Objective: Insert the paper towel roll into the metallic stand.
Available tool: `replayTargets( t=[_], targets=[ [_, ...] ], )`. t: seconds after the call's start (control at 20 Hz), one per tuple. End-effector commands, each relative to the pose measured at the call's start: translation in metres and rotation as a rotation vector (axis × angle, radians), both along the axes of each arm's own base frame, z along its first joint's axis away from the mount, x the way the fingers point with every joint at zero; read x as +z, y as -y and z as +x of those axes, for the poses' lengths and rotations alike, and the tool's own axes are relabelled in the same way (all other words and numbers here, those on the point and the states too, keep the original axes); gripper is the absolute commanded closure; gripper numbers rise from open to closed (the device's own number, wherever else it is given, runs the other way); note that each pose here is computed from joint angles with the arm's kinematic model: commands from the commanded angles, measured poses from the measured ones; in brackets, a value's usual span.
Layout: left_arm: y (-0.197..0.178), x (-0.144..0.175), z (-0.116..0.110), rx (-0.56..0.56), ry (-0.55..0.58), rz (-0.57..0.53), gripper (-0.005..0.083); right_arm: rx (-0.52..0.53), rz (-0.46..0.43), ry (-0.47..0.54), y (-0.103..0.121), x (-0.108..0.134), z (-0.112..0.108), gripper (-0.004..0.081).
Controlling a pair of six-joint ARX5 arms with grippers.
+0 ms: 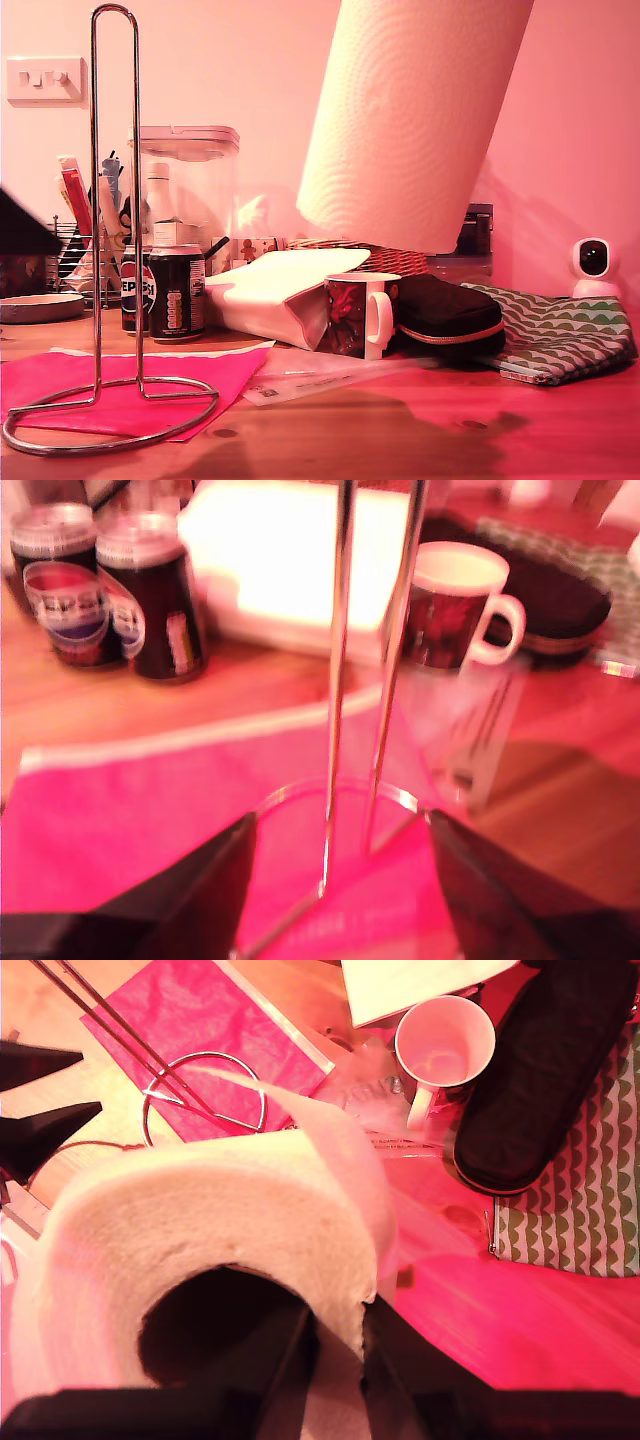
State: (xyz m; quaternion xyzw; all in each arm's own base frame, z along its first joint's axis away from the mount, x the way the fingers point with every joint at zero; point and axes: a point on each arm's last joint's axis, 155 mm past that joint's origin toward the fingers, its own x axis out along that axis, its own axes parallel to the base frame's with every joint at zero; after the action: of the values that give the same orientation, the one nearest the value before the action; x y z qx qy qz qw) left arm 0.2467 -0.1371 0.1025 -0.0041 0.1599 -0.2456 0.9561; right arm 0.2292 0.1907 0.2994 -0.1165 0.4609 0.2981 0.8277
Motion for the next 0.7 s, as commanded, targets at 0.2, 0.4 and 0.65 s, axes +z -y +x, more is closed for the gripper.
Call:
replayTargets(
  t=[0.2,0.4,0.65],
  targets=[
    [0.000,-0.014,0.001,-0.003,0.027,0.015,0.0258,0.011,0.045,0.011,-0.006,0.009,-0.001,0.0783],
    [0.002,-0.019,0.006,-0.005,0.024,0.024,0.0259,0.009,0.081,-0.001,-0.010,0.014,-0.003,0.0783],
    [0.007,-0.032,0.014,-0.011,0.011,0.050,0.0265,0.005,0.110,0.032,-0.011,0.029,-0.002,0.0783]
  ],
)
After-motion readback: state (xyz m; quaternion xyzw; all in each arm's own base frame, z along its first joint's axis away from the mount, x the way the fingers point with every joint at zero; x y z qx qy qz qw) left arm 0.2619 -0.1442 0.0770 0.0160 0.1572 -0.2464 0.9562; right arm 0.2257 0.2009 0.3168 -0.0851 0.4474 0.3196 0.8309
